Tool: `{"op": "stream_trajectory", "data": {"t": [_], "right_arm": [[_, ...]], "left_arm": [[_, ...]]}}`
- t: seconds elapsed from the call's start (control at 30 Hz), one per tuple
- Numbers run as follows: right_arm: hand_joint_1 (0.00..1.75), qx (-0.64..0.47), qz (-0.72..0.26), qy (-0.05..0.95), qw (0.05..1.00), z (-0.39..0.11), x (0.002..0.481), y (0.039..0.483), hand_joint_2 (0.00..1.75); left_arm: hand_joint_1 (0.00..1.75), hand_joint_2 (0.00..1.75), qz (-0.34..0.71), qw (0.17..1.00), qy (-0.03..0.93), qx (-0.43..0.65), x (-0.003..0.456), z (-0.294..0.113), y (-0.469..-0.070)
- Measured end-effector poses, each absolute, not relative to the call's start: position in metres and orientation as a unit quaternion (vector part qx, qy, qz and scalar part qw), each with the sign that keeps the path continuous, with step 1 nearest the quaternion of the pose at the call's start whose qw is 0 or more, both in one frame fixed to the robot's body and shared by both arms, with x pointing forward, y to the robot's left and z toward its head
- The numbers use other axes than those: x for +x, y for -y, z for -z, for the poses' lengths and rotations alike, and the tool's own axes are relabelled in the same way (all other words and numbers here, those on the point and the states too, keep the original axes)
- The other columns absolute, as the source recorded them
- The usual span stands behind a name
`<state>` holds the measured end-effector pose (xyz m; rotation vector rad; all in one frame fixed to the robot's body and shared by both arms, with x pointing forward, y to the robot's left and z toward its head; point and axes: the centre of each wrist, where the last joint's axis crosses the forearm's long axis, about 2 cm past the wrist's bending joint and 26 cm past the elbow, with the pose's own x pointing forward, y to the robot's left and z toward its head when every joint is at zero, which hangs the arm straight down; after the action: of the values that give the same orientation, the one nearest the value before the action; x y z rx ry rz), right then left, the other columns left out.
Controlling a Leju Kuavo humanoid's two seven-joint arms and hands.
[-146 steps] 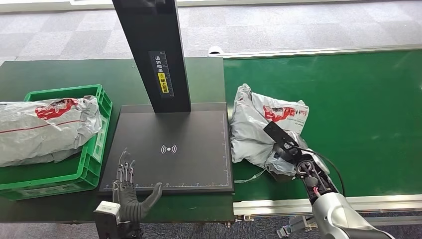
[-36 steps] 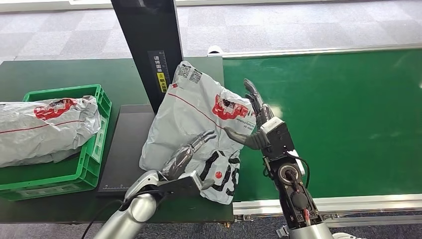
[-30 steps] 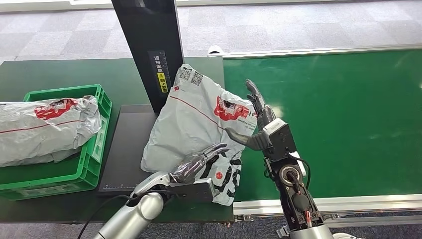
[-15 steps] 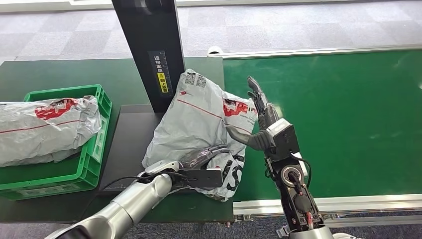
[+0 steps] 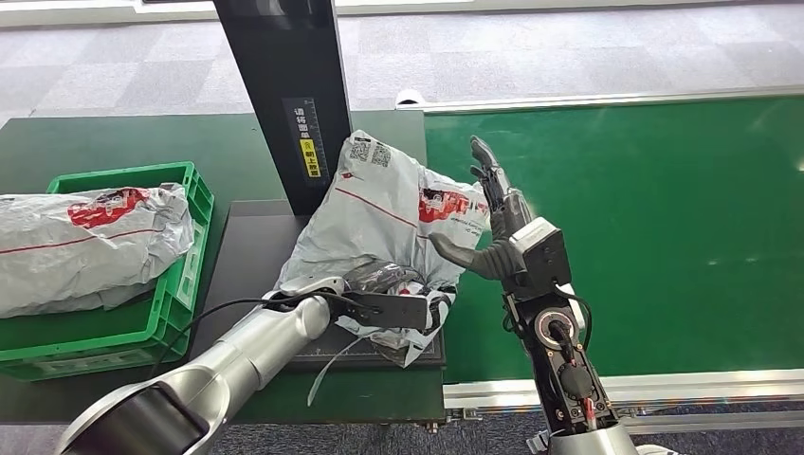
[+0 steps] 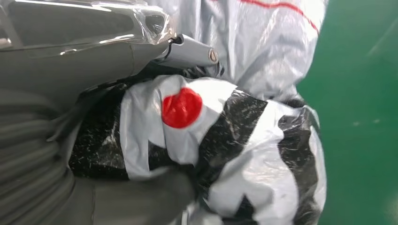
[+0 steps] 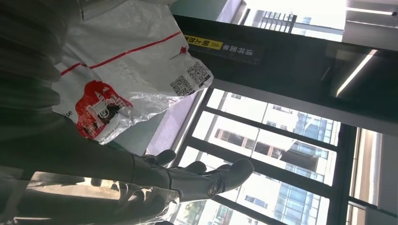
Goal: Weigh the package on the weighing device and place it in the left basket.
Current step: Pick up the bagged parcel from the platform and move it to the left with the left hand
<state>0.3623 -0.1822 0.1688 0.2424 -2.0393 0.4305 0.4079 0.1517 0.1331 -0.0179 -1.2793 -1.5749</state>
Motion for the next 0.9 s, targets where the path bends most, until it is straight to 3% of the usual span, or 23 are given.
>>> {"op": "stream_trajectory", "data": {"t": [0.7, 0.9], "right_arm": [[0.00, 0.100, -0.175, 0.847, 0.491, -0.176, 0.368, 0.183, 1.75], [0.00, 0.091, -0.168, 0.849, 0.493, -0.175, 0.367, 0.187, 1.75]], "left_arm": [[1.75, 1.75, 0.650, 0.521, 0.553, -0.006, 0.411, -0.132, -0.162], [1.75, 1.75, 0.577, 0.484, 0.656, -0.044, 0.405, -0.130, -0.162]]}}
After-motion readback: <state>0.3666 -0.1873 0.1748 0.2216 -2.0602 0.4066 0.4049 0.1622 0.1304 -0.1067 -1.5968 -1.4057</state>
